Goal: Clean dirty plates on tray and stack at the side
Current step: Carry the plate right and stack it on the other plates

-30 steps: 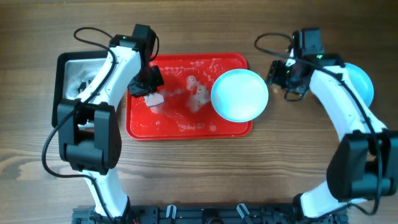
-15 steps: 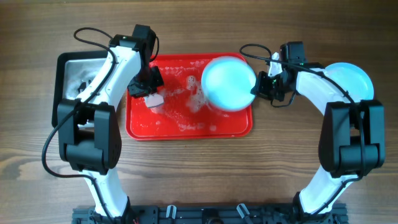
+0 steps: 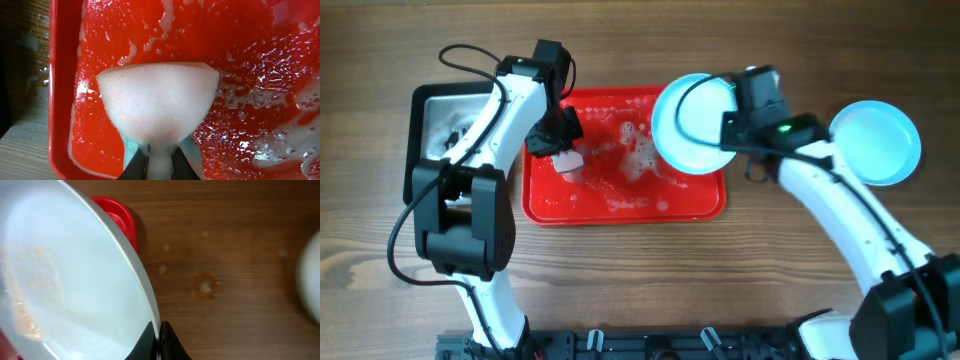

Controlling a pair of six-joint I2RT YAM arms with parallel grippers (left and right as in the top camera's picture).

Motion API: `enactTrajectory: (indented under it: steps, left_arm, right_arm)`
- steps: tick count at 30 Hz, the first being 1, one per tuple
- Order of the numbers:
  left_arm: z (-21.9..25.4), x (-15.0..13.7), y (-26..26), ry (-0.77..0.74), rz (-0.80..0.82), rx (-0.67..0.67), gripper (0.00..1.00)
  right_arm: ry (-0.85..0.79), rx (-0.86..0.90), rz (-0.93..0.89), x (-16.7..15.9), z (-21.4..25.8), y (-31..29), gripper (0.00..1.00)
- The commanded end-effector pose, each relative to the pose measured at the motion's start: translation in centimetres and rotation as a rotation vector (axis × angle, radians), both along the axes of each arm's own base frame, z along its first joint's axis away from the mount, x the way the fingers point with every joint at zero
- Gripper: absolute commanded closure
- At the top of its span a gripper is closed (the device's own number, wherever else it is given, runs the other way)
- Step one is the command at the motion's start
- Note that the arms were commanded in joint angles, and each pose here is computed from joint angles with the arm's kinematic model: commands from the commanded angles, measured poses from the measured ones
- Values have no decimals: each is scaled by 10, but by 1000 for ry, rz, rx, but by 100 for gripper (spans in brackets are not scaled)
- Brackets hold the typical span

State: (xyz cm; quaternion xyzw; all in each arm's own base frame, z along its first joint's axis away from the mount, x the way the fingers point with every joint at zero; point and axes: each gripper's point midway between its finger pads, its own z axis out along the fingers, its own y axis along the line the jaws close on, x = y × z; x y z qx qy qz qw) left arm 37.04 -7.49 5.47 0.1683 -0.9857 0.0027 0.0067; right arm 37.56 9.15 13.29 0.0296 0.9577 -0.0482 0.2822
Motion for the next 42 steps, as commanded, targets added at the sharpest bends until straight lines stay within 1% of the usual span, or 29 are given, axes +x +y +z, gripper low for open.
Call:
enactTrajectory:
  steps: [1, 2, 6, 8, 12, 13, 14, 15, 16, 18, 26, 29, 31, 33, 37, 42]
  left_arm:
    - [15, 5, -2, -42, -11, -17, 92]
    - [15, 5, -2, -42, -11, -17, 92]
    - [15, 5, -2, -41, -11, -17, 92]
    - [15, 5, -2, -41, -11, -17, 92]
    - [15, 5, -2, -41, -11, -17, 92]
    - [15, 5, -2, -41, -11, -17, 93]
    - [15, 4, -2, -38, -11, -16, 93]
    - [15, 4, -2, -35, -11, -16, 93]
    - [15, 4, -2, -36, -11, -16, 93]
    - [15, 5, -2, -39, -11, -17, 93]
    - [15, 4, -2, -39, -11, -16, 93]
    - [15, 4, -2, -39, -11, -16, 93]
    - [15, 4, -2, -39, -11, -16, 93]
    - [15, 4, -2, -38, -11, -16, 93]
    - [15, 5, -2, -42, -11, -17, 93]
    - [15, 5, -2, -42, -11, -17, 93]
  right_arm:
    - [-199, -329, -127, -3, 36, -12, 96]
    - [-259, -402, -115, -7, 49, -1, 96]
    - [-413, -565, -96, -20, 82, 22, 96]
    - [-424, -633, -46, -23, 88, 30, 96]
    - [-417, -664, -22, -18, 83, 35, 96]
    - [-416, -710, -12, -17, 86, 34, 96]
    - [-463, -789, -73, -19, 102, 24, 96]
    - [-483, -821, -91, -19, 110, 22, 96]
    - [-474, -808, -60, -16, 108, 28, 96]
    - [-434, -713, 21, -12, 91, 42, 96]
    - [-446, -736, 3, -12, 95, 40, 96]
    - [-502, -910, -72, -11, 130, 30, 96]
    - [-487, -990, -17, -2, 148, 38, 96]
    - [-459, -1052, 37, 2, 156, 42, 96]
    - [-345, -1242, 214, 3, 164, 53, 96]
    - [-383, -1223, 229, 0, 167, 66, 96]
